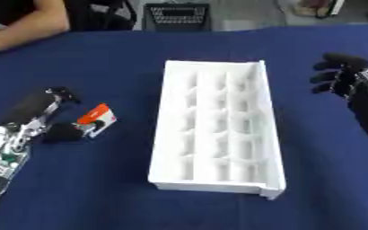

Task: Pick up objects on the table and place them in the box.

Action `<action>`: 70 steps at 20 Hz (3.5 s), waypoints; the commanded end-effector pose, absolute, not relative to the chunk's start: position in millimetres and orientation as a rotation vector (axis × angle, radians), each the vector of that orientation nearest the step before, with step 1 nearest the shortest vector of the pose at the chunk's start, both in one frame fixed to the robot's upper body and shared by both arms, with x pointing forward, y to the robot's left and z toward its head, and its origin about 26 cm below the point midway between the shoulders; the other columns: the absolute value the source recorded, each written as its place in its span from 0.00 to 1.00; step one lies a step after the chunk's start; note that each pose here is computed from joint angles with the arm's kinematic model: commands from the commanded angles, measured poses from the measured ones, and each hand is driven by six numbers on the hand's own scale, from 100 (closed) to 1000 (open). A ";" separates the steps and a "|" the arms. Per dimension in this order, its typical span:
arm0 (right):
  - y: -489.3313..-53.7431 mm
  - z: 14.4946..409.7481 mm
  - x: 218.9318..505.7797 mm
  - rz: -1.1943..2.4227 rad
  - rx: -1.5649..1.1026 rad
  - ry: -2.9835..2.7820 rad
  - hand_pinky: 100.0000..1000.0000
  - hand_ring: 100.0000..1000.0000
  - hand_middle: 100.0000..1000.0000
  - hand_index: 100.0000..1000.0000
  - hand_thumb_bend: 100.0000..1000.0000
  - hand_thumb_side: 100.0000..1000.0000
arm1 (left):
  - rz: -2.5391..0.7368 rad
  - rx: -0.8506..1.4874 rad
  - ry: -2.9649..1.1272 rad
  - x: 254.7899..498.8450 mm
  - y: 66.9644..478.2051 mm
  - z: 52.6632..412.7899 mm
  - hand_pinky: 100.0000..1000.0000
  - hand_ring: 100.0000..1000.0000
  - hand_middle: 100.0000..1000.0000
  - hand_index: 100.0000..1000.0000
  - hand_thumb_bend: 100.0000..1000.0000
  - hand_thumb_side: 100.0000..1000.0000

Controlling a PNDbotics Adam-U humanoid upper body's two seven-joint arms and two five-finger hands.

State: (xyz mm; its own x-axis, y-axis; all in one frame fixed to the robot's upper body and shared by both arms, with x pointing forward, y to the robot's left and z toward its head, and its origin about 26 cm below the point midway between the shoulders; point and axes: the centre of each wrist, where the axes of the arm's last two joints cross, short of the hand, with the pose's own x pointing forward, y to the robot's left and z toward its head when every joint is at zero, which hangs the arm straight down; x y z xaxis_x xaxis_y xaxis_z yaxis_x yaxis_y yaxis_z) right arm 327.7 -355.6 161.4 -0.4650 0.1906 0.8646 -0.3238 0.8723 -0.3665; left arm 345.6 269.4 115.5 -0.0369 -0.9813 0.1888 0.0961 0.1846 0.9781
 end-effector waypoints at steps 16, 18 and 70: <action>-360.5 169.7 326.3 0.622 0.071 -1.976 0.61 0.67 0.70 0.85 0.00 0.92 | -1.204 0.964 -1.245 348.4 269.6 118.0 0.88 0.82 0.82 0.76 0.63 0.57; -360.6 169.7 326.2 0.622 0.071 -1.976 0.61 0.67 0.70 0.85 0.00 0.92 | -1.204 0.958 -1.240 348.9 270.0 116.2 0.88 0.82 0.82 0.75 0.62 0.57; -359.6 166.9 326.3 0.622 0.082 -1.965 0.61 0.67 0.70 0.85 0.00 0.92 | -1.403 0.869 -1.751 332.8 166.5 204.3 0.86 0.78 0.76 0.50 0.00 0.41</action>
